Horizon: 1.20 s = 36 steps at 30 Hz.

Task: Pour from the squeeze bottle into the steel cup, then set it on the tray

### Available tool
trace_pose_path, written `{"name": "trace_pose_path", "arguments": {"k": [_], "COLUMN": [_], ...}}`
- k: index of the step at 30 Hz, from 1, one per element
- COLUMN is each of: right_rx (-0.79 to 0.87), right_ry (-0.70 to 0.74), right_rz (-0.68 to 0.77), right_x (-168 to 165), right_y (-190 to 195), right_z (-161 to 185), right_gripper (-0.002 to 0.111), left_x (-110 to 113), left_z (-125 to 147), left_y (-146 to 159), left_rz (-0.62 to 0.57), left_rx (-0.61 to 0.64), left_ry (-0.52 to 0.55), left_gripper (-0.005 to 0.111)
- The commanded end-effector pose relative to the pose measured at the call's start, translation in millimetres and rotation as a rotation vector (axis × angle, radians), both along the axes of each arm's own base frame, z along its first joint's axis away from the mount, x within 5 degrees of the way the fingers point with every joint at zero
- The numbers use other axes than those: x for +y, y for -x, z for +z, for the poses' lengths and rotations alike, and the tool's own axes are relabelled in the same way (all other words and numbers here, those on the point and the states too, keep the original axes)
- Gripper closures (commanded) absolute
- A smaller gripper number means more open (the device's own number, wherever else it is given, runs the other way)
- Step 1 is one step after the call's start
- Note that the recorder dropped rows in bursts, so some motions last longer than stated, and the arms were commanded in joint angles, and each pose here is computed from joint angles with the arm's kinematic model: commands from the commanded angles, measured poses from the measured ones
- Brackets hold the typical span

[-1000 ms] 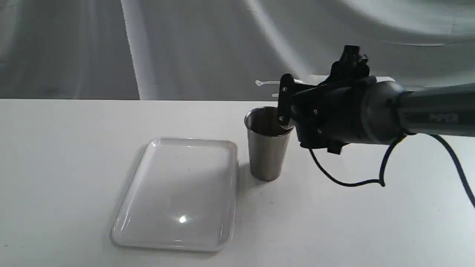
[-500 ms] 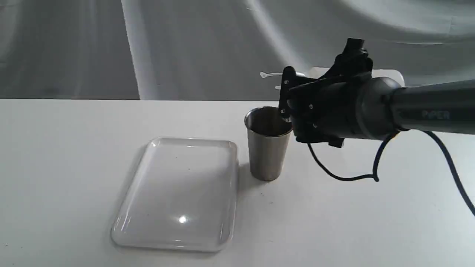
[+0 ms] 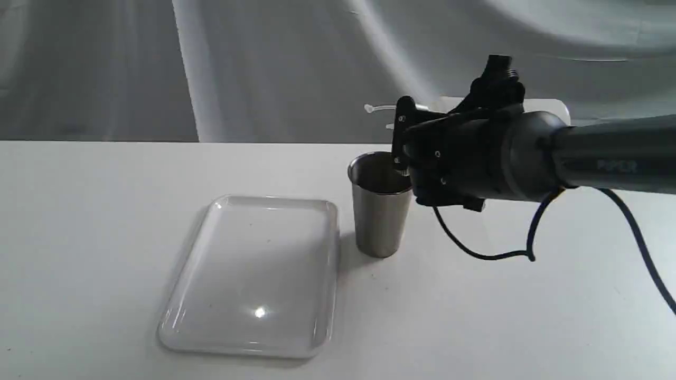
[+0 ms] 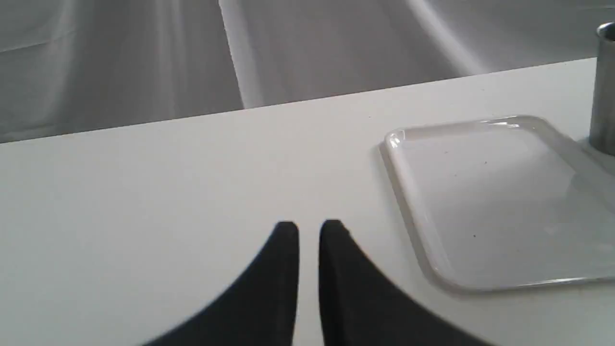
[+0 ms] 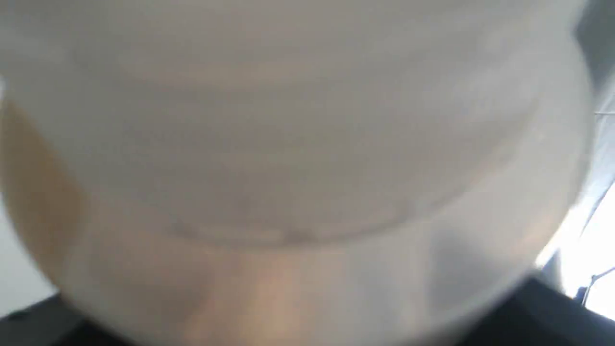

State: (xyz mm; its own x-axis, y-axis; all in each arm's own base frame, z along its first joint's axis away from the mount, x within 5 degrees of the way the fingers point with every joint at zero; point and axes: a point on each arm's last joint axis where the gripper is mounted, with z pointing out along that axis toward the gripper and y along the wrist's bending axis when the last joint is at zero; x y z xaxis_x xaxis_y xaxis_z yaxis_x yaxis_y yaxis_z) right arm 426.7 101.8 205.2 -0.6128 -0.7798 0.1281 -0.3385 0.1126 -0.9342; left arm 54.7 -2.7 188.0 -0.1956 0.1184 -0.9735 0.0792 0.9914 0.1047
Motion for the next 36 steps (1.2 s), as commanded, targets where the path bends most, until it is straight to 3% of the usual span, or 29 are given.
{"name": "trace_pose_path", "arguments": {"k": [1, 7, 36], "right_rx": [0.006, 0.109, 0.106], "right_ry": [0.085, 0.228, 0.516], "right_rz": [0.043, 0.082, 0.147], "right_x": [6.2, 5.5, 6.8], "right_y": [0.7, 1.6, -3.7], "right_z": [12.7, 14.1, 31.9], "right_gripper": [0.056, 0.056, 0.056], "left_x": [-0.2, -0.2, -0.2], "left_z": [-0.6, -0.6, -0.6], "left_y": [0.1, 0.1, 0.1], "left_rz": [-0.003, -0.003, -0.003], "left_rx": [-0.007, -0.007, -0.007], "left_ry": [0.002, 0.002, 0.002], "left_gripper": [0.098, 0.098, 0.098]}}
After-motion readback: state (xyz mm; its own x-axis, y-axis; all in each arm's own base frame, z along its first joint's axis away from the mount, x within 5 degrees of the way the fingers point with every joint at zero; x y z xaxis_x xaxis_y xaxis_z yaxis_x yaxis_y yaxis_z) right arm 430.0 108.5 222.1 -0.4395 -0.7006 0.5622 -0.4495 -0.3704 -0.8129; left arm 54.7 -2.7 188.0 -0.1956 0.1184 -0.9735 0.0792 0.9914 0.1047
